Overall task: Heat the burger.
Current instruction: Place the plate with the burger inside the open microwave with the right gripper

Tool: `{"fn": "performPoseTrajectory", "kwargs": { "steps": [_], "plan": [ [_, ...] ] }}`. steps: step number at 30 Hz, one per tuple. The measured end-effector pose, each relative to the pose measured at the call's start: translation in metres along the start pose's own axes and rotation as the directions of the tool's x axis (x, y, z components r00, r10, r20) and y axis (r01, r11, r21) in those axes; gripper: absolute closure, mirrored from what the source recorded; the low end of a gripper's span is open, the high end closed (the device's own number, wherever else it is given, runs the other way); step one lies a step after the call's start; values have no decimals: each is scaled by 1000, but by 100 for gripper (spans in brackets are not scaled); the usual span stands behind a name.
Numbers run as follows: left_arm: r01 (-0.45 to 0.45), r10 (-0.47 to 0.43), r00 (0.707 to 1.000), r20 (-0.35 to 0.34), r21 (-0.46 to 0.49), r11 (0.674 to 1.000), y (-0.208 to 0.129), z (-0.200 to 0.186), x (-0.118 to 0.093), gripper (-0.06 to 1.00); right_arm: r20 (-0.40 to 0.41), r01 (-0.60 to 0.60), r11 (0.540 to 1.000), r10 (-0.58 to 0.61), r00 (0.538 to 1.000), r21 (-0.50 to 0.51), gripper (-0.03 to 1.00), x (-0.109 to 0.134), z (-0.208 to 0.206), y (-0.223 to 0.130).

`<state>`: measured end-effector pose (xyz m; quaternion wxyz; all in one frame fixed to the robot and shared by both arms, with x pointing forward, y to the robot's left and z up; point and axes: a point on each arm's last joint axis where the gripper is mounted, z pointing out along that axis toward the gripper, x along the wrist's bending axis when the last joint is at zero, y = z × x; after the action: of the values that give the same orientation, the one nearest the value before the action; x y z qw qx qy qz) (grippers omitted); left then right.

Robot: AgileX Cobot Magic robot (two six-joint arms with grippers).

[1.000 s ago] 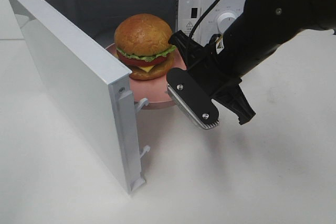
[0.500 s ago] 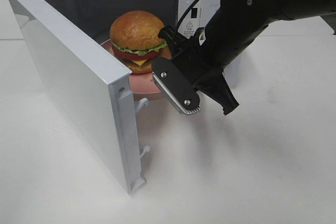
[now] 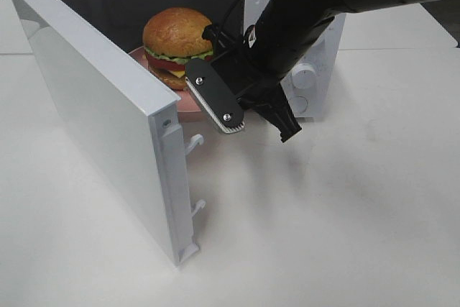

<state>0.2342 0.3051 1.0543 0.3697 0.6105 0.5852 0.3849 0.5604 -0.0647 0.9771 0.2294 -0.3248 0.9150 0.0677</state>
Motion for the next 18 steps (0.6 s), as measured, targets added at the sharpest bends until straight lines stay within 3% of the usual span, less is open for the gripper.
{"fn": "performPoseTrajectory", "kwargs": {
  "steps": [18],
  "plan": [
    [0, 0, 1000, 0, 0, 1000, 0, 0, 0, -5, 2, -45, 999, 45, 999, 10, 93, -30, 21, -3]
  ]
}}
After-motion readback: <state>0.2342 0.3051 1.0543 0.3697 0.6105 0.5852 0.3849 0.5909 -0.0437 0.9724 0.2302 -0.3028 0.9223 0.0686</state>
